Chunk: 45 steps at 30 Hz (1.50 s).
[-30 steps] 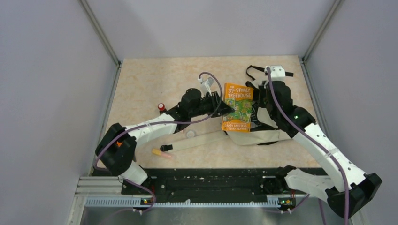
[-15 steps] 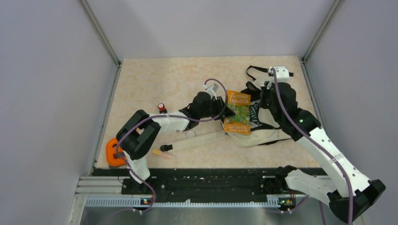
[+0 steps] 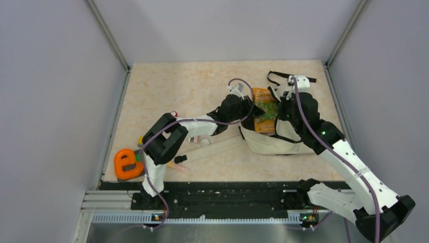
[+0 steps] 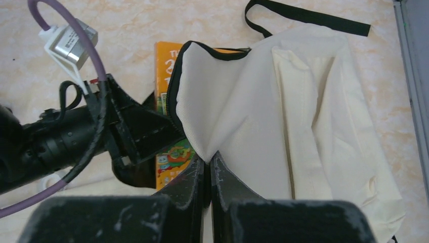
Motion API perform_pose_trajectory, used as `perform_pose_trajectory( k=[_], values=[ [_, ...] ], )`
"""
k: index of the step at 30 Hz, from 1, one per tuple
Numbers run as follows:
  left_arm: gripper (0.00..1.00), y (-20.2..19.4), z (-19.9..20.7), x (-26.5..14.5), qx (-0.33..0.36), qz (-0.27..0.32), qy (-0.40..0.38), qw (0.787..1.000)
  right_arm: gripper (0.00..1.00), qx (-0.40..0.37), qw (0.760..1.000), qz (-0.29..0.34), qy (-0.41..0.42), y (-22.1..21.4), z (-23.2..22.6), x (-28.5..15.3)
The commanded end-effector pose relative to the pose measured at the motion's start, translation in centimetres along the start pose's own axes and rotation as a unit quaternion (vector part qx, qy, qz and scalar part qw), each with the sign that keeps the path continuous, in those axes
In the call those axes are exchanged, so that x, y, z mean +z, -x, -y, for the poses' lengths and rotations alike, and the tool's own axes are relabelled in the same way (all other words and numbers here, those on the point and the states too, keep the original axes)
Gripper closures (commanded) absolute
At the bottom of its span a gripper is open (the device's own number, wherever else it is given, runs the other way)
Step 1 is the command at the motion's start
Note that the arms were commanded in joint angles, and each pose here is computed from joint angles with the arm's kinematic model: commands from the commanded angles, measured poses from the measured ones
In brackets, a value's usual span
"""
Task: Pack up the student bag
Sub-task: Place the book in the student bag.
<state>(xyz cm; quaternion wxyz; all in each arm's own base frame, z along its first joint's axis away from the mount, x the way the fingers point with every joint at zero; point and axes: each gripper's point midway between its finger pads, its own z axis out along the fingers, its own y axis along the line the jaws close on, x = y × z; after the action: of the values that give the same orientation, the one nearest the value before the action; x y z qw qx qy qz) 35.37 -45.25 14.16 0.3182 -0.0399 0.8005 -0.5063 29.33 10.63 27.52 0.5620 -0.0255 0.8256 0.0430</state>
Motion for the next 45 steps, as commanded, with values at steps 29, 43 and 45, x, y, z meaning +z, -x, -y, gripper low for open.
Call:
perform_pose_trajectory(
  k=[29,43,45],
  values=[
    [0.24,2.7,4.8,-6.8,0.261,0.131,0.042,0.956,1.00,0.031,0.997,0.070,0.014,2.6,-0.6,0.4],
    [0.15,-1.3,-2.3,-5.8,0.140,0.011,0.135,0.981,1.00,0.028,0.998,0.055,0.014,1.5,-0.6,0.6],
    [0.15,-1.9,-3.2,-5.3,0.135,0.003,0.142,0.981,1.00,0.026,0.998,0.050,0.012,1.1,-0.5,0.6]
  ],
)
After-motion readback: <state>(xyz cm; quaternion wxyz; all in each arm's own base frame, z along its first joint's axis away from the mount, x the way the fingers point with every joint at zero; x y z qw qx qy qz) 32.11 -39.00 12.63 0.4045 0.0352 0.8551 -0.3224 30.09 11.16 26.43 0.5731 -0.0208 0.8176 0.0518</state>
